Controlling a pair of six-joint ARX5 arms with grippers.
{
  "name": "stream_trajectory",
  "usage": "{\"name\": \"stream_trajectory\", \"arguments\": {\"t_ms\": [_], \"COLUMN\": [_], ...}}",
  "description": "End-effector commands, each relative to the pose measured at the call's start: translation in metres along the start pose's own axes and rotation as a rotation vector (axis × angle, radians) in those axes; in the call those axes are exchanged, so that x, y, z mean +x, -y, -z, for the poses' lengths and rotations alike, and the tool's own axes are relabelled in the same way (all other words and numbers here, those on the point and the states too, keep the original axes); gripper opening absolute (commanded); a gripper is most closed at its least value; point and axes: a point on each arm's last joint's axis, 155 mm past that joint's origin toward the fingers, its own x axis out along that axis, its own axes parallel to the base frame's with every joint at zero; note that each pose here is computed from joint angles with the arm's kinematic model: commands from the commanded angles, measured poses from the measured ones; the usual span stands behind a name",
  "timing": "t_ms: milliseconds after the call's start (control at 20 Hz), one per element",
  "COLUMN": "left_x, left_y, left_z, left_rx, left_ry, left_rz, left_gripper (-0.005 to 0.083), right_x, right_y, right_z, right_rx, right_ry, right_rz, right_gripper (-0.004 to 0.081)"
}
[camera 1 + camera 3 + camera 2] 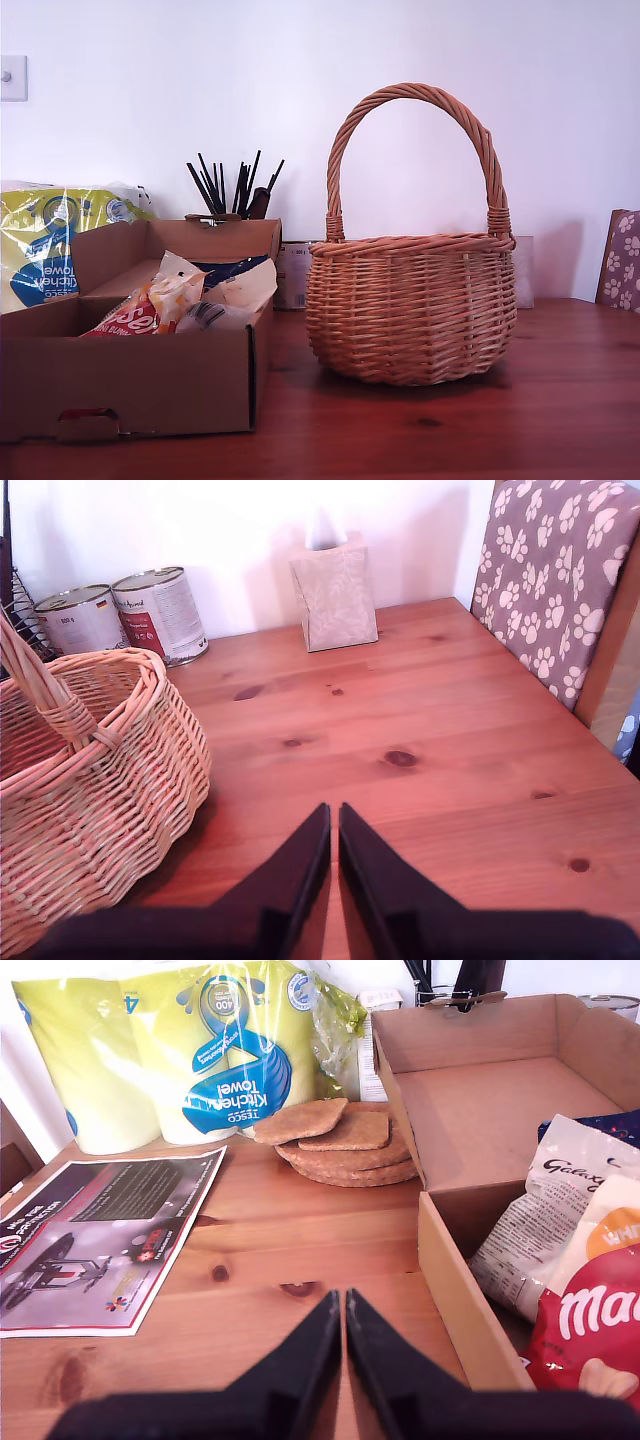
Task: Move the bags of Easter eggs from the cardboard box on the left into the woven basket on the right side.
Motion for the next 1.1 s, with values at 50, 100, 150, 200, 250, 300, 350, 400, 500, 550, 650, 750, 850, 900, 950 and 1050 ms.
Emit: {"name": "stream_trajectory", "arguments": {"t_ms": [50,100,150,200,250,300,350,400,500,550,650,750,850,900,950,1050], "left_x": [0.001,0.001,0.001,0.001,0.001,0.001,0.001,0.001,0.0,-0.002,-0.008,-0.017,-0.028,-0.033,-0.037,-0.04], "left_y": [0.006,0.006,0.006,0.006,0.005,0.006,0.006,0.008,0.016,0.022,0.034,0.048,0.064,0.072,0.079,0.089], "left_z": [0.01,0.01,0.01,0.01,0.01,0.01,0.009,0.007,-0.004,-0.014,-0.037,-0.057,-0.071,-0.077,-0.081,-0.084], "left_rx": [0.001,0.001,0.001,0.001,0.001,0.001,0.0,-0.004,-0.044,-0.054,-0.084,-0.126,-0.13,-0.126,-0.126,-0.104], "left_ry": [-0.024,-0.024,-0.024,-0.024,-0.024,-0.024,-0.02,-0.014,0.023,0.056,0.116,0.16,0.167,0.161,0.146,0.099], "left_rz": [0.03,0.03,0.03,0.03,0.029,0.03,0.031,0.041,0.087,0.122,0.19,0.273,0.36,0.402,0.436,0.485], "left_gripper": [-0.002,-0.002,-0.002,-0.002,-0.002,-0.002,-0.002,-0.002,-0.002,-0.002,-0.002,-0.002,-0.002,-0.002,-0.002,-0.002], "right_x": [0.003,0.003,0.003,0.003,0.003,0.003,0.003,0.003,0.002,0.0,-0.003,-0.009,-0.017,-0.022,-0.028,-0.039], "right_y": [0.001,0.001,0.001,0.001,0.001,0.001,0.001,0.0,-0.005,-0.009,-0.019,-0.032,-0.046,-0.057,-0.066,-0.082], "right_z": [0.011,0.011,0.011,0.01,0.011,0.01,0.01,0.009,-0.001,-0.009,-0.025,-0.036,-0.043,-0.046,-0.049,-0.055], "right_rx": [0.001,0.001,0.001,0.001,0.001,0.001,0.001,0.001,0.005,0.019,0.089,0.098,0.092,0.087,0.068,0.049], "right_ry": [-0.016,-0.016,-0.016,-0.015,-0.016,-0.015,-0.015,-0.01,0.023,0.047,0.085,0.096,0.078,0.065,0.059,0.047], "right_rz": [-0.001,-0.001,-0.001,-0.001,-0.001,-0.001,-0.001,-0.003,-0.026,-0.049,-0.102,-0.166,-0.235,-0.286,-0.331,-0.409], "right_gripper": [-0.0012,-0.0012,-0.0012,-0.0012,-0.0012,-0.0012,-0.0012,-0.0012,-0.0012,-0.0012,-0.0012,-0.0012,-0.0012,-0.0012,-0.0012,-0.0012]}}
